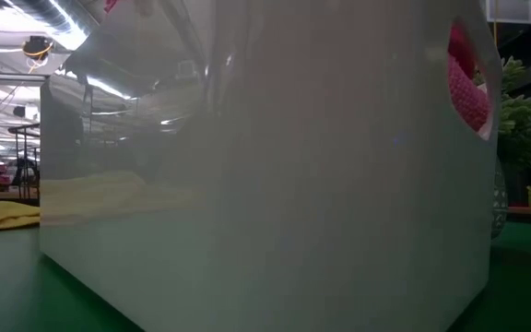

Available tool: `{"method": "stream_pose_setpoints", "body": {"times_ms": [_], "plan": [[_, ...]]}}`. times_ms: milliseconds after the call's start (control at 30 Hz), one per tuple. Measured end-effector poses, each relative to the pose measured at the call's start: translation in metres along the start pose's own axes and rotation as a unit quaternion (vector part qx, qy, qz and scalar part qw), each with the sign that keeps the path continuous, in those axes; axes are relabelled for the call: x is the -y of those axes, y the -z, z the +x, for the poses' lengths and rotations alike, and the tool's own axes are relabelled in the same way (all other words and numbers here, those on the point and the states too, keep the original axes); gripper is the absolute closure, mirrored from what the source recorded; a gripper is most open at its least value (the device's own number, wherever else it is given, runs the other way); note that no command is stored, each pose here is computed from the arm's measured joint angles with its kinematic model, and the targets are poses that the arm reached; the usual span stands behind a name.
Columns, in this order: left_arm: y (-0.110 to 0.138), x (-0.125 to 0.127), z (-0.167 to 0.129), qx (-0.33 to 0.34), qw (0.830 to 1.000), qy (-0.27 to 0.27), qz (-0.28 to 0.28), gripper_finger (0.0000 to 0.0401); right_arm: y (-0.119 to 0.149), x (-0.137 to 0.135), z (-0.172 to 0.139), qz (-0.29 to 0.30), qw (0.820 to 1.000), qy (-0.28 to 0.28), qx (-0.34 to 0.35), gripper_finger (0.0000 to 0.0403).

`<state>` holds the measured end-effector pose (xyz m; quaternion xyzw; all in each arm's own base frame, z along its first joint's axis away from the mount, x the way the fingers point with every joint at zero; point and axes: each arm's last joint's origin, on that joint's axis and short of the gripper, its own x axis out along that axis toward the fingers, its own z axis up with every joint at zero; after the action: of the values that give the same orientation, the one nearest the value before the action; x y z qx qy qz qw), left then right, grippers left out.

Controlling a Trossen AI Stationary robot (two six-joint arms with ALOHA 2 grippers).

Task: Sort microfiber towel by color & place in baskets
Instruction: Put the green microfiber cloth into the blue bin, then put the yellow microfiber cloth into the rectangular wire basket

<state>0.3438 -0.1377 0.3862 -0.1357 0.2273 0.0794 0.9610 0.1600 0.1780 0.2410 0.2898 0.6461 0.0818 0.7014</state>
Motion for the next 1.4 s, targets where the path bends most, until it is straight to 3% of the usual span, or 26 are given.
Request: {"method": "stream_pose_setpoints", "body": {"times_ms": [500,867,1033,1200,1300,1400], "plan": [[0.0,0.0,0.0,0.0,1.0,0.001,0.0,0.0356,0.015,0.008,-0.047,-0.013,0.998,-0.064,0.026,0.0235],[0.003,0.005,-0.001,-0.051,0.995,0.083,0.001,0.0356,0.024,0.013,-0.072,-0.026,0.992,-0.113,0.047,0.0235],[0.015,0.003,-0.003,-0.15,0.98,0.129,-0.035,0.0356,0.025,0.015,-0.077,-0.026,0.991,-0.117,0.066,0.0235],[0.036,0.007,-0.014,-0.304,0.933,0.166,-0.099,0.0356,0.024,0.015,-0.077,-0.029,0.99,-0.116,0.069,0.0235],[0.053,0.013,-0.026,-0.372,0.913,0.139,-0.1,0.0356,0.024,0.015,-0.077,-0.028,0.99,-0.112,0.079,0.0235],[0.071,0.018,-0.042,-0.386,0.918,0.052,-0.076,0.0356,0.023,0.015,-0.077,-0.027,0.99,-0.11,0.085,0.0235]]}}
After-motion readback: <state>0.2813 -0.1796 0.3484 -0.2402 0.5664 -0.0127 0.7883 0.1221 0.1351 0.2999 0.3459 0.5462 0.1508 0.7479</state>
